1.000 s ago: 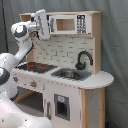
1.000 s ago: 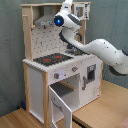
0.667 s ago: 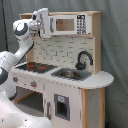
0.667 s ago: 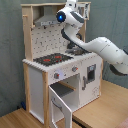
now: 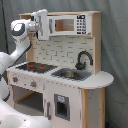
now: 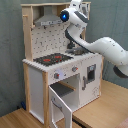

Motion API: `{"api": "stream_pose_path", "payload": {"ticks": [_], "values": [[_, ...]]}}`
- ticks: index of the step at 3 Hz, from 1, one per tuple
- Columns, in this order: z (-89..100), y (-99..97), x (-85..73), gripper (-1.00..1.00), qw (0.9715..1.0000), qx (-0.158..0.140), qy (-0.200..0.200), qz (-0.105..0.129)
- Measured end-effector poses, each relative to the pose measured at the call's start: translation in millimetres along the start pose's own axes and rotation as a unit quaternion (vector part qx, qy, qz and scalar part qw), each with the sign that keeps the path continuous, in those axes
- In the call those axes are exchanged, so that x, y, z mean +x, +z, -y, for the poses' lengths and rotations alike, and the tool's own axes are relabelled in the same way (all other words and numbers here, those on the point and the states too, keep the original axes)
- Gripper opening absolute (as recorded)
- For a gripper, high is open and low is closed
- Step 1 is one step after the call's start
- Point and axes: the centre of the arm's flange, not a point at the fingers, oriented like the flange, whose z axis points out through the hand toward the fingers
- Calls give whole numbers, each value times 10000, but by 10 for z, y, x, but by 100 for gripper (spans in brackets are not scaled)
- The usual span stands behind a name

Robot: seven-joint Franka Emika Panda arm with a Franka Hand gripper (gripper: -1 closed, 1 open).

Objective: Play with the kitchen

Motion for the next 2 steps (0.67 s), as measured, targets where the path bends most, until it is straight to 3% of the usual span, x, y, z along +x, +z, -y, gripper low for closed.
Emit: {"api": "stream_pose_path", "payload": {"ticks": [2], "values": [[-266, 104, -240, -100, 9996, -75, -69, 267]]}}
